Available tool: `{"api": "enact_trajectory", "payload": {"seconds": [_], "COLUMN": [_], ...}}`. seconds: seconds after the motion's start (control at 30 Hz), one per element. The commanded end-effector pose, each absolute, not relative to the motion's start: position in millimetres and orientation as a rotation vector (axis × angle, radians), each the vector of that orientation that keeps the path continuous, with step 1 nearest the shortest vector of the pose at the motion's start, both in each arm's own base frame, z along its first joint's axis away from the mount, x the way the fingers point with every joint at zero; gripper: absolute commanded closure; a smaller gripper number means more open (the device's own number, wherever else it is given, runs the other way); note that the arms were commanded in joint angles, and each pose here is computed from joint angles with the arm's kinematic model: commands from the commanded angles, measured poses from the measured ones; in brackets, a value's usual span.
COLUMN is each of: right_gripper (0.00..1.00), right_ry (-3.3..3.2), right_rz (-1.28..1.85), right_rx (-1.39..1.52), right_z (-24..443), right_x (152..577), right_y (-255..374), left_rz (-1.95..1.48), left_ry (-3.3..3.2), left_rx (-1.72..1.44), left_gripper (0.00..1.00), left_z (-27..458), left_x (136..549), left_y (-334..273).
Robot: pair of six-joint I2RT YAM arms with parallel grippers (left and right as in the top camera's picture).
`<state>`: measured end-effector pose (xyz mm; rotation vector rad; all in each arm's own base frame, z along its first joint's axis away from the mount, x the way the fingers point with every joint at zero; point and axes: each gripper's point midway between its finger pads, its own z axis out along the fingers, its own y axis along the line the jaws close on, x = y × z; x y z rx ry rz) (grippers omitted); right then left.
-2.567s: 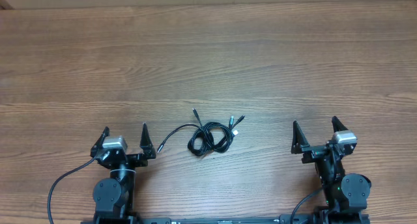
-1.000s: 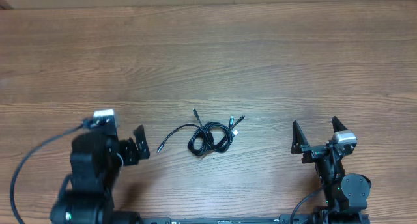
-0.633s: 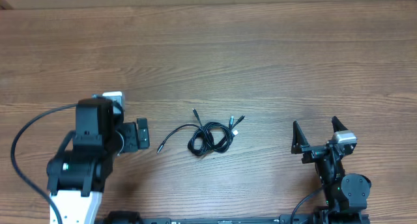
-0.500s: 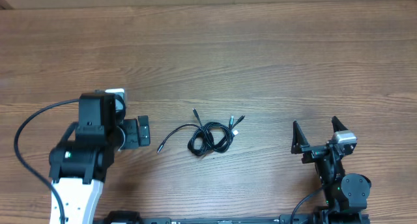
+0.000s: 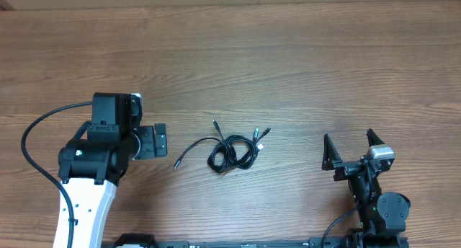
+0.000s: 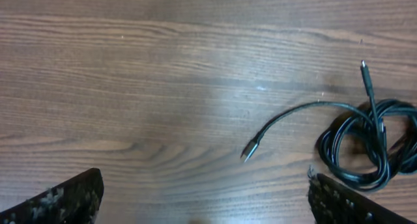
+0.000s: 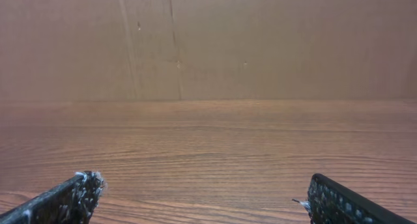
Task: Untangle cables
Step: 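Move the left gripper toward the black cable bundle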
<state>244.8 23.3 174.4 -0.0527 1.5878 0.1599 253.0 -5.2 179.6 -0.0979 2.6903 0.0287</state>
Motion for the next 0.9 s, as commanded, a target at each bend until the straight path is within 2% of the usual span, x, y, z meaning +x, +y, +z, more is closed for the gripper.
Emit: {"api": "enact_trajectory", "payload": {"seconds": [0.0, 0.87], "right_gripper": [0.00, 0.00], "right_ry": [1.586, 1.586], "right_rz": [0.158, 0.158], "right_rx": [-0.046, -0.046], "right_z": [172.1, 172.1], "right_x": [245.1, 245.1], "right_y": [22.7, 22.7], "left_rz": [0.015, 0.017], "left_ry": [2.671, 2.657], "left_rx": [-0.070, -0.067], "left_gripper": [0.00, 0.00], "left_z": [189.1, 190.5], "left_x": [255.9, 259.1], "left_y": [-6.7, -6.6]}}
